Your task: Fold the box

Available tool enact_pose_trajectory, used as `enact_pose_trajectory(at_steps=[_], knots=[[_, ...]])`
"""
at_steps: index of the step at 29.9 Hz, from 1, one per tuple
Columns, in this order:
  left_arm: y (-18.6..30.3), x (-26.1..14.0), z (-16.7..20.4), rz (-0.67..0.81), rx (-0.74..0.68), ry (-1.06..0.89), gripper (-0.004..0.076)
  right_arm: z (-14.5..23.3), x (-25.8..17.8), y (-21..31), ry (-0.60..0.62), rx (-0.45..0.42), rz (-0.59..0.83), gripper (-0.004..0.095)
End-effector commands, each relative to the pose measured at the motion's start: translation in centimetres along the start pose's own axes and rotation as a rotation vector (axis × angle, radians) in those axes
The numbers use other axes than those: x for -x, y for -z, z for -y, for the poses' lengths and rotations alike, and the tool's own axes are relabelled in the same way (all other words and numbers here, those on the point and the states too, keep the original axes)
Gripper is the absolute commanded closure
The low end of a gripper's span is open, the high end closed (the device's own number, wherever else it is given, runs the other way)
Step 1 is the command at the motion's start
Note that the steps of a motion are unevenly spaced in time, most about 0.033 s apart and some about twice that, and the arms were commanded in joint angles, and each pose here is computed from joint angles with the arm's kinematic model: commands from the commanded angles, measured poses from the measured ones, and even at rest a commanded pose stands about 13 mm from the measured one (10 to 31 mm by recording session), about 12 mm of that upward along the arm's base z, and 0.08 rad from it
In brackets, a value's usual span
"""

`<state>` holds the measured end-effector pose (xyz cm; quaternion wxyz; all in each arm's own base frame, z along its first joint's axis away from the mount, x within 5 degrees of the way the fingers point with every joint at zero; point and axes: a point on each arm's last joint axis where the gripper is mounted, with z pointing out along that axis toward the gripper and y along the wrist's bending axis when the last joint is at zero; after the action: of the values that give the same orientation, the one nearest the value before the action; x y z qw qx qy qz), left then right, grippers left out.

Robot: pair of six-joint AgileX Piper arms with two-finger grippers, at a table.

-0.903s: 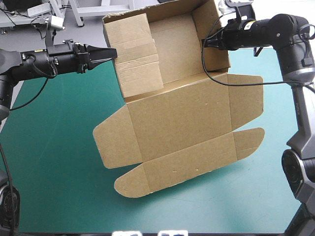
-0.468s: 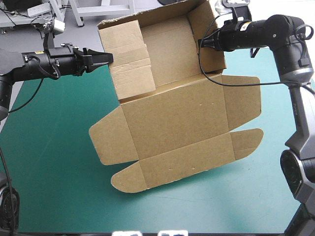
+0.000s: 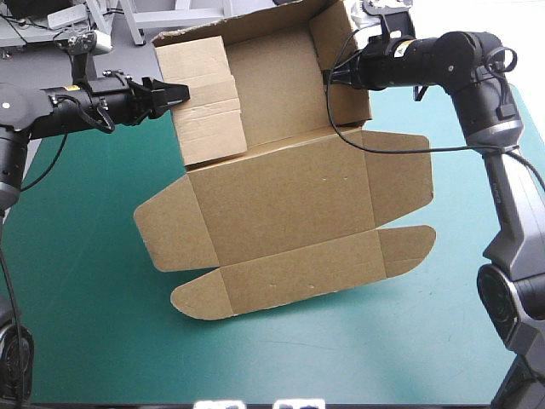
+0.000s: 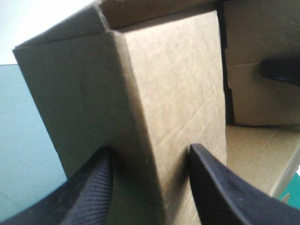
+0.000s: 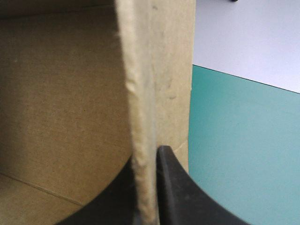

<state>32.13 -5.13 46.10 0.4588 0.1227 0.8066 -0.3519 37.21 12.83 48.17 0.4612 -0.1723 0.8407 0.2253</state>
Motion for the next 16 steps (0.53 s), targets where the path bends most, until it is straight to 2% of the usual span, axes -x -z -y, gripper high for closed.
enact_pose_trajectory(at_steps=[1,12,14,16], knots=[[0.5,1.1,1.9,0.085,-0.031,0.000,0.0382,-3.9,1.8,3.2,-0.057,0.193,0.140,0.0910],[-1.0,1.1,0.2,0.089,0.001,0.037,0.0405,-4.8,2.0,3.4,-0.095,0.299,0.157,0.0910],[-1.2,1.1,0.0,0.085,0.003,0.042,0.0465,-5.0,2.1,3.5,-0.103,0.314,0.160,0.0910],[-1.3,1.0,-0.1,0.082,0.008,0.039,0.0580,-5.1,2.1,3.5,-0.107,0.324,0.159,0.0910]])
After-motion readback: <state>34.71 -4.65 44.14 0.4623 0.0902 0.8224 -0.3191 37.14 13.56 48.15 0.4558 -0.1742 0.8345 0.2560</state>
